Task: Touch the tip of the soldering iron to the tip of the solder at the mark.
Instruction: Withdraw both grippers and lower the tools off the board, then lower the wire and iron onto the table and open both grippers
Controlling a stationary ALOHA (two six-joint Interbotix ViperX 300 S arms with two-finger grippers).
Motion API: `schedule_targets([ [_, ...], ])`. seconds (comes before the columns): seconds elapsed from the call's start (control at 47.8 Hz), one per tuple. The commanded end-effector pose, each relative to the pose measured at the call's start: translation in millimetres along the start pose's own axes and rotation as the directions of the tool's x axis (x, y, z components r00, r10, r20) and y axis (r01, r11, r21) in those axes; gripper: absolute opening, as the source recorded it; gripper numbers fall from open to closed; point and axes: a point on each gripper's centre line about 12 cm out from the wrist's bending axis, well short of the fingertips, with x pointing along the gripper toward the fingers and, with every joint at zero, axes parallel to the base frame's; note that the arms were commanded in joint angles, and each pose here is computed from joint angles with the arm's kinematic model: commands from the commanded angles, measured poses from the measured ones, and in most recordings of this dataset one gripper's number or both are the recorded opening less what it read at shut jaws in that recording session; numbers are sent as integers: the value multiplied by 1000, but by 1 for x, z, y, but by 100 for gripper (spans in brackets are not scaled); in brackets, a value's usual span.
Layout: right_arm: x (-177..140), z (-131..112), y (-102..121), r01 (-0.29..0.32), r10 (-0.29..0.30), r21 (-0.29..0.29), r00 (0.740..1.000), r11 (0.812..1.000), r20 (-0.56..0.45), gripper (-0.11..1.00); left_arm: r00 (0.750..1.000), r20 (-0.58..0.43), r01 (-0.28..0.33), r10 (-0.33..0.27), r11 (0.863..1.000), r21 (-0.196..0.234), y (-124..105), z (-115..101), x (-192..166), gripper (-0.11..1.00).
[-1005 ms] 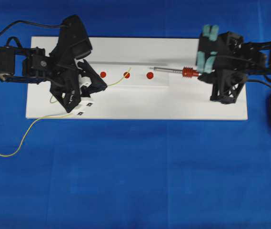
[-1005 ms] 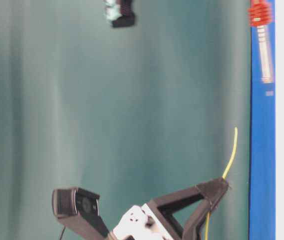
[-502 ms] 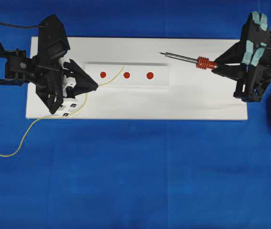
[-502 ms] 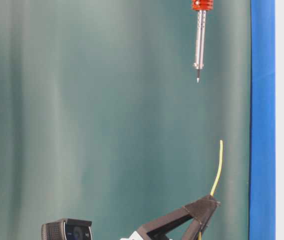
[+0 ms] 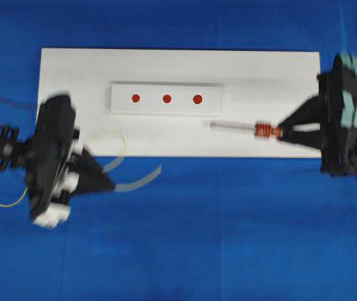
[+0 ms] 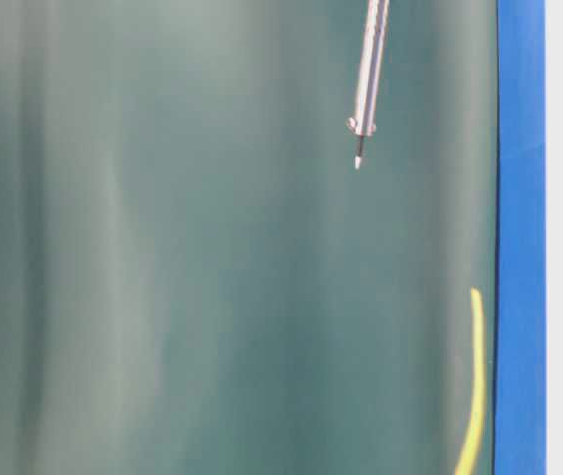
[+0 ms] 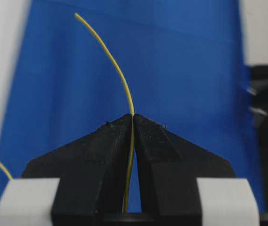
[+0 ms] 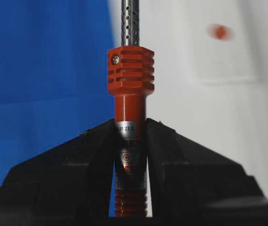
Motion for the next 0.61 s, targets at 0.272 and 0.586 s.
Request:
schedule_targets([
  [0.272, 25, -36, 56, -189, 186, -26, 978, 982, -92, 7, 979, -123, 168, -163, 985, 26, -66, -38, 16, 2],
  [0.586, 32, -38, 64, -199, 195, -28, 974, 980, -113, 7, 975, -168, 153, -144, 987, 45, -64, -50, 25, 2],
])
